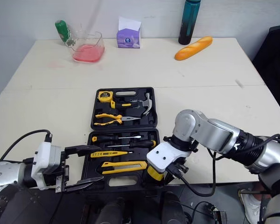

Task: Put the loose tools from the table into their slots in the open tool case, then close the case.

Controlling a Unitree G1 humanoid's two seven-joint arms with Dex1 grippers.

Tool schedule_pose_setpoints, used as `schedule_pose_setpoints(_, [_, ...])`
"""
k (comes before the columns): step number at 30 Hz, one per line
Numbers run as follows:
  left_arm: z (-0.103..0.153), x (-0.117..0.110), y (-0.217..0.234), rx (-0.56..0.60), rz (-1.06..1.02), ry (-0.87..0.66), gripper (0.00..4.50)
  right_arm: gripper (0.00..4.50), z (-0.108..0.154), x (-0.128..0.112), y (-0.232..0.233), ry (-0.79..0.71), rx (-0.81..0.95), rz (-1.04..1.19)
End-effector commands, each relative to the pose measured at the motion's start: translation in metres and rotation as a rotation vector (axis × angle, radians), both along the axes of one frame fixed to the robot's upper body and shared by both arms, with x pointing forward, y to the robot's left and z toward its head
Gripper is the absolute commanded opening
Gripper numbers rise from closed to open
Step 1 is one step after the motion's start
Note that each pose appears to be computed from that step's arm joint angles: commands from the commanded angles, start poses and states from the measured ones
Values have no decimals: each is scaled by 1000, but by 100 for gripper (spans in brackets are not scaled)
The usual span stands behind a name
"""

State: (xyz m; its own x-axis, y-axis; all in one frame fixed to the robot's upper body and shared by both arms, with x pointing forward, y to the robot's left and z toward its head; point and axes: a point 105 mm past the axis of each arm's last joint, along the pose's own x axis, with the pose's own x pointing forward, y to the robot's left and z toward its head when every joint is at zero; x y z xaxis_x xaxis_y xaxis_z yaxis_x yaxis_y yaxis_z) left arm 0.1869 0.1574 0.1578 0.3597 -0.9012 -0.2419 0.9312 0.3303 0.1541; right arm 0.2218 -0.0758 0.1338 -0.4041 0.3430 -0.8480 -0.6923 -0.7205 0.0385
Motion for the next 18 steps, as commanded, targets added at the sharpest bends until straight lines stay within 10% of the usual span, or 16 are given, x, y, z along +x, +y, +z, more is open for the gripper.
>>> schedule_pose_setpoints(1, [2, -4, -3, -9, -10, -10, 450, 168, 9, -8, 2, 27, 16, 51])
schedule_pose_setpoints(18, [3, -3, -3, -17, 2, -9, 450, 168, 38, -1, -14, 68, 101, -86])
